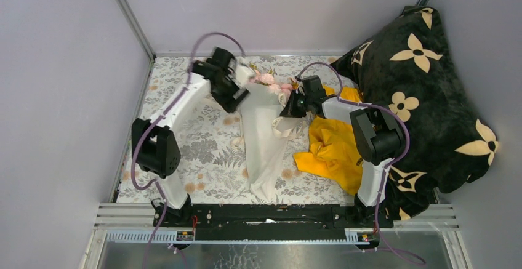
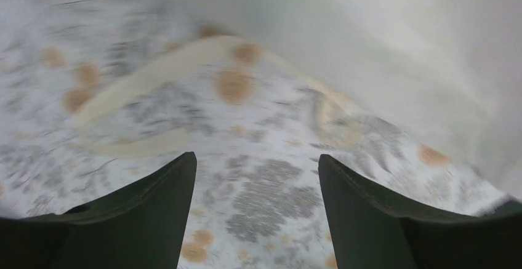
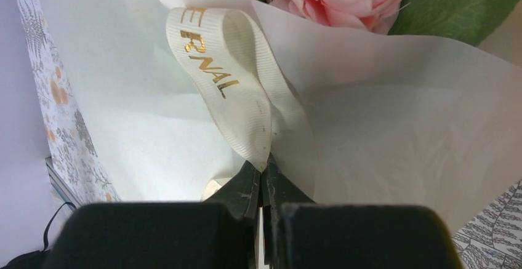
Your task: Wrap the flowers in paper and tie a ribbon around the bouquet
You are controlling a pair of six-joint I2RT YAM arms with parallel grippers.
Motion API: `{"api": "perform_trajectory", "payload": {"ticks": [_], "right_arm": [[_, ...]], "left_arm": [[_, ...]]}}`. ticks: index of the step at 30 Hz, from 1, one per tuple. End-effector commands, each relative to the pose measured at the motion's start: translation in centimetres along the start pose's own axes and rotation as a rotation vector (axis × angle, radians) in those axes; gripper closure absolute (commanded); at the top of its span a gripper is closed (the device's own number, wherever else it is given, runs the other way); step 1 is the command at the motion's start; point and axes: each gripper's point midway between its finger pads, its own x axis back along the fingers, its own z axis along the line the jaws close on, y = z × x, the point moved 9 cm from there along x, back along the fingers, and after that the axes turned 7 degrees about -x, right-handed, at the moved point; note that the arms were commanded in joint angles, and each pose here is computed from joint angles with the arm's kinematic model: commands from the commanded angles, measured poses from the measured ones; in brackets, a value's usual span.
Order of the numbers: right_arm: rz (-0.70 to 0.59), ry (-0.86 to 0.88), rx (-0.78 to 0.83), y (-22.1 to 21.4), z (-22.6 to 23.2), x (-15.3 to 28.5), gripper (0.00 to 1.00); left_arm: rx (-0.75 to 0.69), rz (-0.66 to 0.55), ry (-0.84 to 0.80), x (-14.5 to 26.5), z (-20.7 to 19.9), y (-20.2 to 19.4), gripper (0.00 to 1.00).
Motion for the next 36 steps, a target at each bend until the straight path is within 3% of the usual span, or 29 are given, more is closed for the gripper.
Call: {"api": "perform_trajectory", "payload": {"ticks": [1, 4, 8, 18, 24, 25, 26, 33, 36], "right_arm": [[-0.048, 0.033, 0.060, 1.4, 1.9, 1.4, 1.00], [-0.046, 0.043, 0.063, 1.5, 2.1, 1.4, 1.00], [-0.050, 0.047, 0.067, 1.5, 2.3, 1.7, 1.00], [-0.042, 0.051, 0.073, 1.4, 2.5, 2.0, 1.00], [-0.017, 0.124, 0.104, 1.3, 3.2, 2.3, 1.00], [-0.009, 0.137, 0.110, 1.3, 3.3, 2.4, 1.00], [-0.007, 0.148, 0.121, 1.3, 3.4, 2.5, 1.00], [-0.021, 0.160, 0.154, 1.5, 4.0, 3.3, 1.00], [-0.019, 0.166, 0.159, 1.4, 4.1, 3.5, 1.00]], "left_arm": [[0.243, -0.238, 0.254, 3.6, 11.0, -3.4, 0.21], [0.366, -0.202, 0.408, 1.7, 16.2, -8.2, 0.21], [0.431, -0.092, 0.502, -1.4, 19.0, -11.1, 0.21], [0.486, 0.050, 0.187, -11.4, 17.4, -14.2, 0.21], [0.491, -0.009, 0.073, -12.2, 15.8, -14.0, 0.21], [0.827, -0.041, 0.055, -11.9, 14.6, -12.7, 0.80], [0.884, -0.061, 0.042, -11.3, 14.2, -12.2, 0.99], [0.602, -0.190, 0.152, -3.2, 13.2, -8.4, 1.00], [0.413, -0.215, 0.136, 0.8, 10.5, -5.2, 1.00]]}}
